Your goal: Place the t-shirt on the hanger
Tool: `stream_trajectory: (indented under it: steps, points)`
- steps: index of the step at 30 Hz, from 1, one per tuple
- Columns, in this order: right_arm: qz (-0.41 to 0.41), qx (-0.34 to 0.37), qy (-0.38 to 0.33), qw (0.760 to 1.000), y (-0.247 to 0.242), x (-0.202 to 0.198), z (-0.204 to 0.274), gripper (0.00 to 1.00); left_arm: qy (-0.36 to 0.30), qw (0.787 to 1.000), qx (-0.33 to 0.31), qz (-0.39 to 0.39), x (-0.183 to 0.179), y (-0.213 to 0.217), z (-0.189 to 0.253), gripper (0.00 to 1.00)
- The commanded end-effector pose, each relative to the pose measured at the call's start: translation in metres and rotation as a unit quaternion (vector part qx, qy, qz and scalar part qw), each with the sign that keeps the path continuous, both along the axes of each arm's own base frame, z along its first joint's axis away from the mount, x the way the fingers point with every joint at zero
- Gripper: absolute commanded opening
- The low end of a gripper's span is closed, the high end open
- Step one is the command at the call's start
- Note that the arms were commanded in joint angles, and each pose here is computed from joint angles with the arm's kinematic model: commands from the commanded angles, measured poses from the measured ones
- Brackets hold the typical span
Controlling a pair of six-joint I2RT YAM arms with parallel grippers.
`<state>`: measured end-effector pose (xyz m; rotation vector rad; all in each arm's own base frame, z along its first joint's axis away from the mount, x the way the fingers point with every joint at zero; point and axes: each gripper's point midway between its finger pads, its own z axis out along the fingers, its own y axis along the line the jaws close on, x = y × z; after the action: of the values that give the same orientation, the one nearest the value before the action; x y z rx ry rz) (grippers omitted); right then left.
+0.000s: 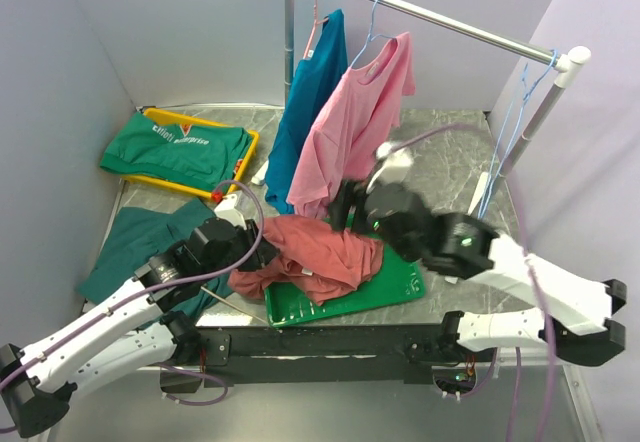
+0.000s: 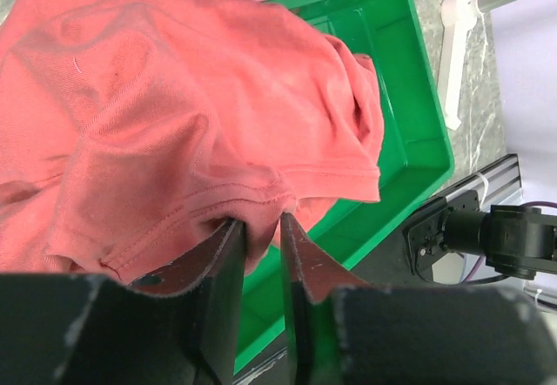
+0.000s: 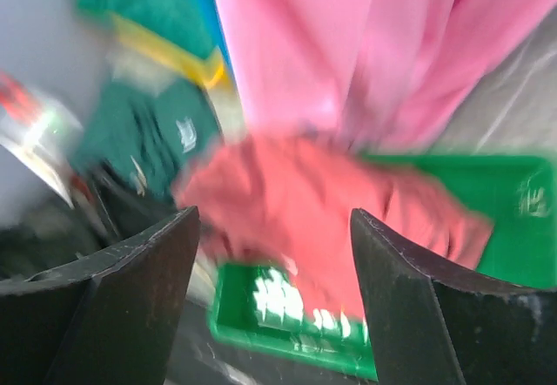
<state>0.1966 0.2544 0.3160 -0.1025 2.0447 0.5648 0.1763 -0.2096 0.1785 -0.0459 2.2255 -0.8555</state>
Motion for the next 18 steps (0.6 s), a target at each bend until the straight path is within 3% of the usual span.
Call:
stream_trajectory:
  steps: [1,6,9,18]
  points:
    - [-0.141,-0.043,-0.105,0.983,-0.063,0.033,0.081,0.77,-0.033,0.999,-0.021,-0.012,0.008,-0.01,0.028,0.28]
    - [-0.281,-0.077,-0.167,0.942,-0.126,0.055,0.141,0.79,-0.048,0.999,-0.009,-0.02,0.013,-0.013,0.041,0.28]
    - [-0.354,-0.083,-0.168,0.916,-0.166,0.061,0.164,0.79,-0.054,0.998,0.0,-0.026,0.016,-0.015,0.045,0.28]
    - [-0.42,-0.115,-0.131,0.891,-0.216,0.05,0.149,0.79,-0.059,0.997,0.008,-0.054,0.016,-0.023,0.045,0.28]
